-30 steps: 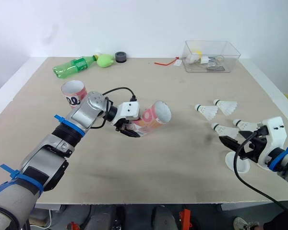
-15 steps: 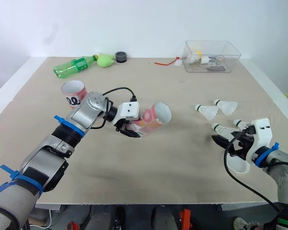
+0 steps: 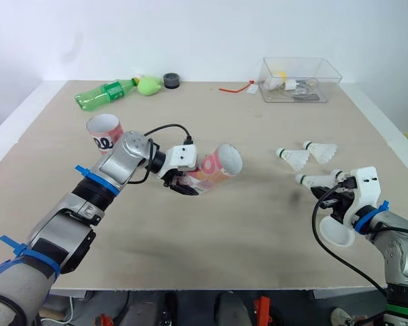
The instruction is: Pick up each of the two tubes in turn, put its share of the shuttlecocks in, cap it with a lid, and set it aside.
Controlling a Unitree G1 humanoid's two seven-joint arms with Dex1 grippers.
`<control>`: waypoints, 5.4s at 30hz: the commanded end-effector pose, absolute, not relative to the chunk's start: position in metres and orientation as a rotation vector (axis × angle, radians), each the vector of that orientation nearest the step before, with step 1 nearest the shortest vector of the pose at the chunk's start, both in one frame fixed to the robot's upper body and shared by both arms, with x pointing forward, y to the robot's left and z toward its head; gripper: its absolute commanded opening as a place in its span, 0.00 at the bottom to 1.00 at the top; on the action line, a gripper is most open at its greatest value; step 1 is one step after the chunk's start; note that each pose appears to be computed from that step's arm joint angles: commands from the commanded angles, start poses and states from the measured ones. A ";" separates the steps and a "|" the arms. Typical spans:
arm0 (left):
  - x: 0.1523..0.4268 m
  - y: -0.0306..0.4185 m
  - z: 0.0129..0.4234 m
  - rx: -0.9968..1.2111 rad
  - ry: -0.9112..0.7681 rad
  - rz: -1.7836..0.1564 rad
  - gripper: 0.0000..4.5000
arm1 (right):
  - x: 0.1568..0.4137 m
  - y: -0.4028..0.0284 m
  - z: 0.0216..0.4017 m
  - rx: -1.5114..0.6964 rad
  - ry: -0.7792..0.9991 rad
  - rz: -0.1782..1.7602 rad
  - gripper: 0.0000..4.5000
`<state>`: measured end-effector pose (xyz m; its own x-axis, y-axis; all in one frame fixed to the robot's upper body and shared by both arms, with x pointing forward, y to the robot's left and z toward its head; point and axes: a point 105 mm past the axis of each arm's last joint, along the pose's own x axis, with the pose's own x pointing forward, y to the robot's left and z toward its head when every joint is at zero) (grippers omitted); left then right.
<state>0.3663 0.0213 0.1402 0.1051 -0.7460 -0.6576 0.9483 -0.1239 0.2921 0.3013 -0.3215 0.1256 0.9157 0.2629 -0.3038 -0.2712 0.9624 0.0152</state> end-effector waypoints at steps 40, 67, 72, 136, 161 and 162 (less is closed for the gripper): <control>0.361 0.016 0.109 0.777 0.416 -1.517 0.67 | 0.303 -0.160 0.247 -1.184 -0.100 1.223 0.01; 0.364 0.017 0.108 0.797 0.414 -1.511 0.67 | 0.298 -0.169 0.294 -0.765 -0.169 1.111 0.95; 0.365 0.019 0.108 0.800 0.415 -1.508 0.67 | 0.299 -0.173 0.295 -0.732 -0.150 1.097 0.95; 0.363 0.007 0.118 0.866 0.356 -1.529 0.67 | 0.349 -0.101 0.209 -1.302 0.246 1.498 0.00; 0.362 0.009 0.107 0.848 0.382 -1.531 0.67 | 0.326 -0.114 0.289 -1.016 0.032 1.500 0.00; 0.362 0.009 0.106 0.847 0.381 -1.531 0.67 | 0.324 -0.118 0.293 -1.000 0.028 1.488 0.00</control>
<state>0.3700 0.0111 0.1373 0.0970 -0.7641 -0.6378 0.9414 -0.1376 0.3080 0.3373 -0.1208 0.2628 0.1730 0.7600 -0.6264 -0.8605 -0.1927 -0.4715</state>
